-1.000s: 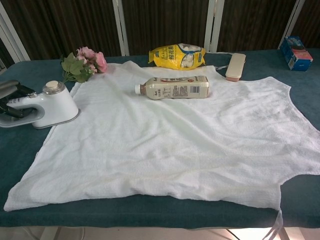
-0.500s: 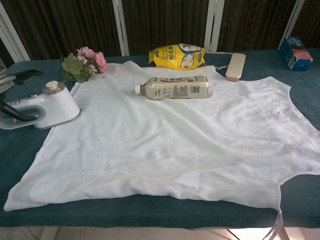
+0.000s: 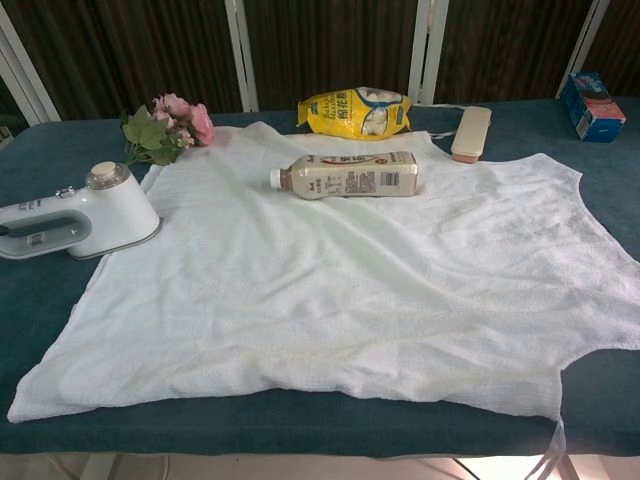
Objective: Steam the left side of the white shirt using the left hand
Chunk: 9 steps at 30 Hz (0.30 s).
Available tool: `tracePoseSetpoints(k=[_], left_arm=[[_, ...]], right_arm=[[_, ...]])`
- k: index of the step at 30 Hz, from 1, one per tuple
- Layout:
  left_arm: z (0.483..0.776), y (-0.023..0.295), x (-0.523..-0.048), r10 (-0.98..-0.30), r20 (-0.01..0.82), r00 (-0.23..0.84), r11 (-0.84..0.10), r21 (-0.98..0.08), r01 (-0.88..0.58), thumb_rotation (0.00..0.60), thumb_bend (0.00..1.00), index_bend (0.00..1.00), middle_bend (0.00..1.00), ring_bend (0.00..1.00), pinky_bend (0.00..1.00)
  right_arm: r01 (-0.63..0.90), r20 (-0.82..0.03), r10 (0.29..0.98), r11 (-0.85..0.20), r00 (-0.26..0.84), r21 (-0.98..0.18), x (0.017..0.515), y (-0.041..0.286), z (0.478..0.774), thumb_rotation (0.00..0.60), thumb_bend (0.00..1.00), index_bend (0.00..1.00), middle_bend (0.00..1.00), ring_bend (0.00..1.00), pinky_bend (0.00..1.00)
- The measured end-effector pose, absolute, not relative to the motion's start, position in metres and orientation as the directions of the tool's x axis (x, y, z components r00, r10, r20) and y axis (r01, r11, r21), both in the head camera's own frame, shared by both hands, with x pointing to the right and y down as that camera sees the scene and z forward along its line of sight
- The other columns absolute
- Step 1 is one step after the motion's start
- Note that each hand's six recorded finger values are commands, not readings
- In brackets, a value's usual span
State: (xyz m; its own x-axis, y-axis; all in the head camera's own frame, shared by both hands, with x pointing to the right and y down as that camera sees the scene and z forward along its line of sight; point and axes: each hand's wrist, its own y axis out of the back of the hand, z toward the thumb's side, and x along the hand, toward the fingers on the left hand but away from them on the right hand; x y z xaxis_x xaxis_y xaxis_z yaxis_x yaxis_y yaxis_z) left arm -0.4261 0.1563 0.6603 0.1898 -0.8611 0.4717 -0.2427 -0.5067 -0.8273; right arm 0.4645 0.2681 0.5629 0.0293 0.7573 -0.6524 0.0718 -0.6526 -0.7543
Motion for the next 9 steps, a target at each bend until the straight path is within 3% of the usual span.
tracePoseSetpoints(k=[5,9], left_arm=[[0.619,0.208,-0.422,-0.892,0.435,0.124,-0.452,-0.841,-0.298,0.6,0.0,0.0,0.0,0.0,0.12],[0.602,0.235,-0.432,-0.902,0.42,0.102,-0.432,-0.872,-0.23,0.6,0.0,0.0,0.0,0.0,0.12]], right_arm=[[0.064,-0.644,0.764,-0.645,0.03,-0.762,0.462,0.267,0.563,0.6,0.31,0.0,0.0,0.0,0.0],[0.063,-0.642,0.766,-0.643,0.032,-0.763,0.461,0.267,0.563,0.6,0.31,0.0,0.0,0.0,0.0]])
